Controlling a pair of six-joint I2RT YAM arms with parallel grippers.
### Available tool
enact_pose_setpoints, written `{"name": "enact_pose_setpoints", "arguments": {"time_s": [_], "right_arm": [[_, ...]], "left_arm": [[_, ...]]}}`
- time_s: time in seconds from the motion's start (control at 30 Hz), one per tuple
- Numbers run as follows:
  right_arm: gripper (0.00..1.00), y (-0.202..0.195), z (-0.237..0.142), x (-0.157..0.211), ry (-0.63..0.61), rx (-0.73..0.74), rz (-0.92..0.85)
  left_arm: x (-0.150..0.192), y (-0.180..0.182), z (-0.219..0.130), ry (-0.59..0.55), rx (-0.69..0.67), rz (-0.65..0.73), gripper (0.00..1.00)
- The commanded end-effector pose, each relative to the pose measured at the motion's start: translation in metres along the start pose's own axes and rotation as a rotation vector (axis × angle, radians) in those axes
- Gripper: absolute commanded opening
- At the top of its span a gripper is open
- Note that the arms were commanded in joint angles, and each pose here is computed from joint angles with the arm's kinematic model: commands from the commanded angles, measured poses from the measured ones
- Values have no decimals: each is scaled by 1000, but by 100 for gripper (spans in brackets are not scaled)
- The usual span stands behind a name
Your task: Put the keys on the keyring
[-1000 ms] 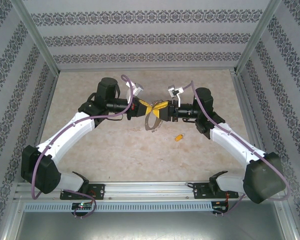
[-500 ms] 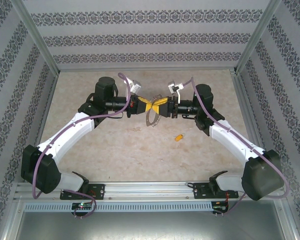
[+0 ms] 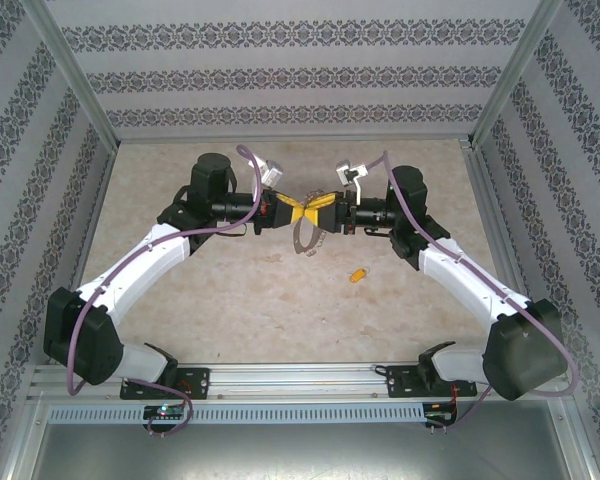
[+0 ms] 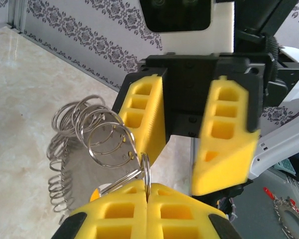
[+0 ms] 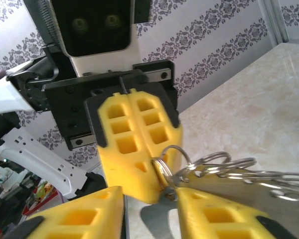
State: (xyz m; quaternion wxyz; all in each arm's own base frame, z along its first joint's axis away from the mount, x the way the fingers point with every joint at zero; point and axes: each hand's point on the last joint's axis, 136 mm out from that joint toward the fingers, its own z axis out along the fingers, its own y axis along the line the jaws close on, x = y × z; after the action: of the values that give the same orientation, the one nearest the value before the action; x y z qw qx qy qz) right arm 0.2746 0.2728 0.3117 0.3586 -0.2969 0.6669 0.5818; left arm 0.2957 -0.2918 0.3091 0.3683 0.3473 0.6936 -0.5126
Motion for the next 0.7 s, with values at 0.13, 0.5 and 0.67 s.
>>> {"name": "enact_pose_setpoints", "arguments": {"time_s": [0.13,0.5,0.67], "right_arm": [[36,12,-9,-31,-68,-5,-115],[22,19,-2,-26,-33,-59,-112],[19,21,3,-15,6,-90,-98]], "left_arm": [[-1,-14,4,7,81,17,0],[-4,-14,6,2,88,15,0],[-4,-13,6,-4,88,9,0]]}}
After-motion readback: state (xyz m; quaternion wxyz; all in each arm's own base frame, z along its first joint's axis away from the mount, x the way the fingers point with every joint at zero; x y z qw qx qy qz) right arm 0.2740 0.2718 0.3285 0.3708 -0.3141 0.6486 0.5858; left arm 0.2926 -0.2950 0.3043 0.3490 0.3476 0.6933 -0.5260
